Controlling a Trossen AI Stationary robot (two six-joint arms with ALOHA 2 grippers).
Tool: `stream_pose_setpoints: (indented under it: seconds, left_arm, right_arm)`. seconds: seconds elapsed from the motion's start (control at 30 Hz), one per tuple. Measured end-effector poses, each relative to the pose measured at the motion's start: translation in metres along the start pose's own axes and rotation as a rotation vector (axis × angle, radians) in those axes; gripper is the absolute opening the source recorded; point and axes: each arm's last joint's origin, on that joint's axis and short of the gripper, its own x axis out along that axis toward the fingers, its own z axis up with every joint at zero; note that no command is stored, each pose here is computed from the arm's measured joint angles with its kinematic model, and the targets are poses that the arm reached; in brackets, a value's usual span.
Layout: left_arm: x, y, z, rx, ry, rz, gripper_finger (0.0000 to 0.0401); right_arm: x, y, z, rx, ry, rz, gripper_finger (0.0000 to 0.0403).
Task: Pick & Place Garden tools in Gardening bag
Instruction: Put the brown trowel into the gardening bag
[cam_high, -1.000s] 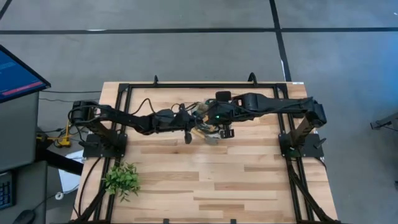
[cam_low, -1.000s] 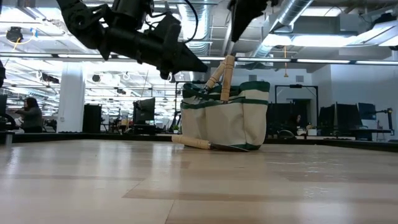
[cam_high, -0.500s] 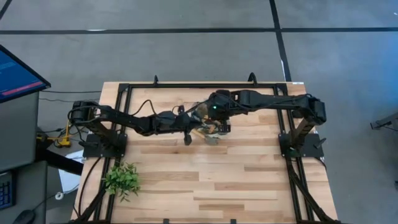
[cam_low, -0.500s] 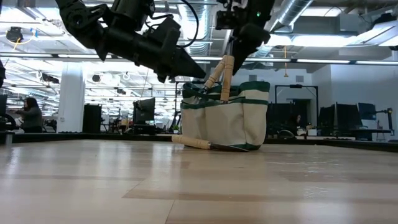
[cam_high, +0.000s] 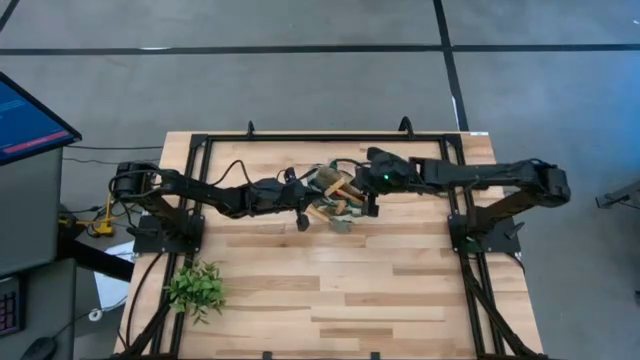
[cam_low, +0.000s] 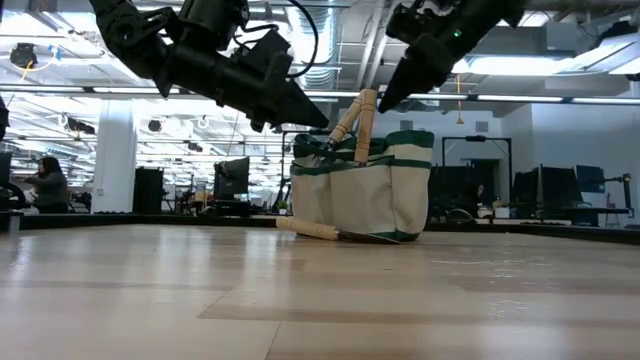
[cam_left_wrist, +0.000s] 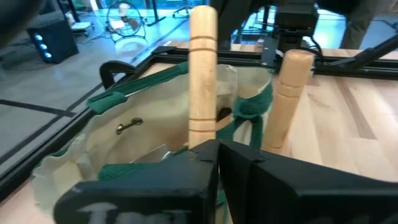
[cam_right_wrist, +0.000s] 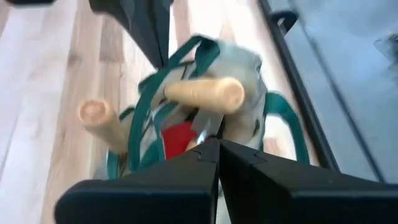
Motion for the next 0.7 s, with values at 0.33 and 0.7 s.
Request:
stream_pose_setpoints:
  seconds: [0.33,0.7]
  left_arm:
    - [0.000,0.000,0.001,-0.002,-0.006,0.005,0.0002]
    - [0.000,0.000,0.001,-0.002,-0.007,0.009,0.0002]
  right_arm:
    - [0.035,0.007,-0.007,0.000,-0.003,-0.080,0.0000]
    - [0.032,0.015,0.009,-0.020,-0.097,-0.075,0.0000]
